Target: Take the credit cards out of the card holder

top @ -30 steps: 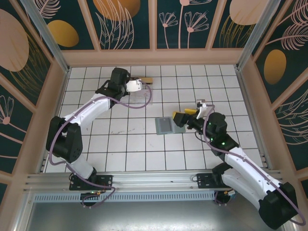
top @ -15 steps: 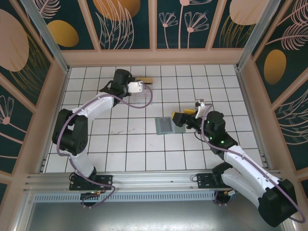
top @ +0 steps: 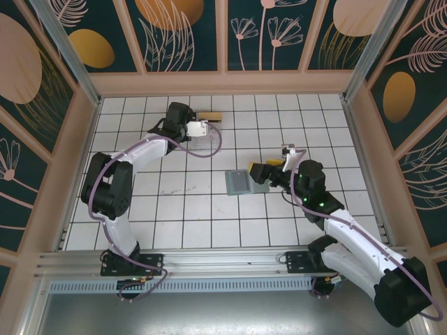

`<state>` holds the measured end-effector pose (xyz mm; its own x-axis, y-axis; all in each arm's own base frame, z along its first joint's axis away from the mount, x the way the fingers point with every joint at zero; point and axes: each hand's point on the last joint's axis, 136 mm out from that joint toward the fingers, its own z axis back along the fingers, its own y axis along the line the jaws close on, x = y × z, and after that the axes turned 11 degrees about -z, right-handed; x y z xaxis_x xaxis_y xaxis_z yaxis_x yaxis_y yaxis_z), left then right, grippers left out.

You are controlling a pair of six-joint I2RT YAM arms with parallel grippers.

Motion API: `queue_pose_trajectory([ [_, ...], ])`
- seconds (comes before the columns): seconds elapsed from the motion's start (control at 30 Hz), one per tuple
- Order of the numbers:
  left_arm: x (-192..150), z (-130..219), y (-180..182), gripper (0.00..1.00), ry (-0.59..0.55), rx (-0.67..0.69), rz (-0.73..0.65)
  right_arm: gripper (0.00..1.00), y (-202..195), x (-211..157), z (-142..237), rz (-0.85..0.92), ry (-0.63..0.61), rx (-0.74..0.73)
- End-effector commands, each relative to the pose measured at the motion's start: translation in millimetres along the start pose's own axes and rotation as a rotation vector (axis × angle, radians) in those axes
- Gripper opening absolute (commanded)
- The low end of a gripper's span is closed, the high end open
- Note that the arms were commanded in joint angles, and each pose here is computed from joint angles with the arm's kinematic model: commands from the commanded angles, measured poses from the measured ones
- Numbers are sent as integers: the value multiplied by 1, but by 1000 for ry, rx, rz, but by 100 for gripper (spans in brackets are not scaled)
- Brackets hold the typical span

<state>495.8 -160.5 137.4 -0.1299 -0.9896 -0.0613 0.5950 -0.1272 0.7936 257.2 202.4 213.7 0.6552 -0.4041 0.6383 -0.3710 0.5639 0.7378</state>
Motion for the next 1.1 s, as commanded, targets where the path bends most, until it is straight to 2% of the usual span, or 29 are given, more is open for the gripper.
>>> queue_pose_trajectory([
  [0.0,-3,-4,11,0,-2,30,-8,99,13,8,0,25,-5,33],
  [0.63,4,-3,22,0,-49,47,28,99,9,4,-5,13,16,29],
  [1.03,4,-13,14,0,-38,31,20,99,7,3,-7,8,20,23],
  [1.07,3,-14,13,4,-37,30,19,99,7,3,-7,8,20,23],
])
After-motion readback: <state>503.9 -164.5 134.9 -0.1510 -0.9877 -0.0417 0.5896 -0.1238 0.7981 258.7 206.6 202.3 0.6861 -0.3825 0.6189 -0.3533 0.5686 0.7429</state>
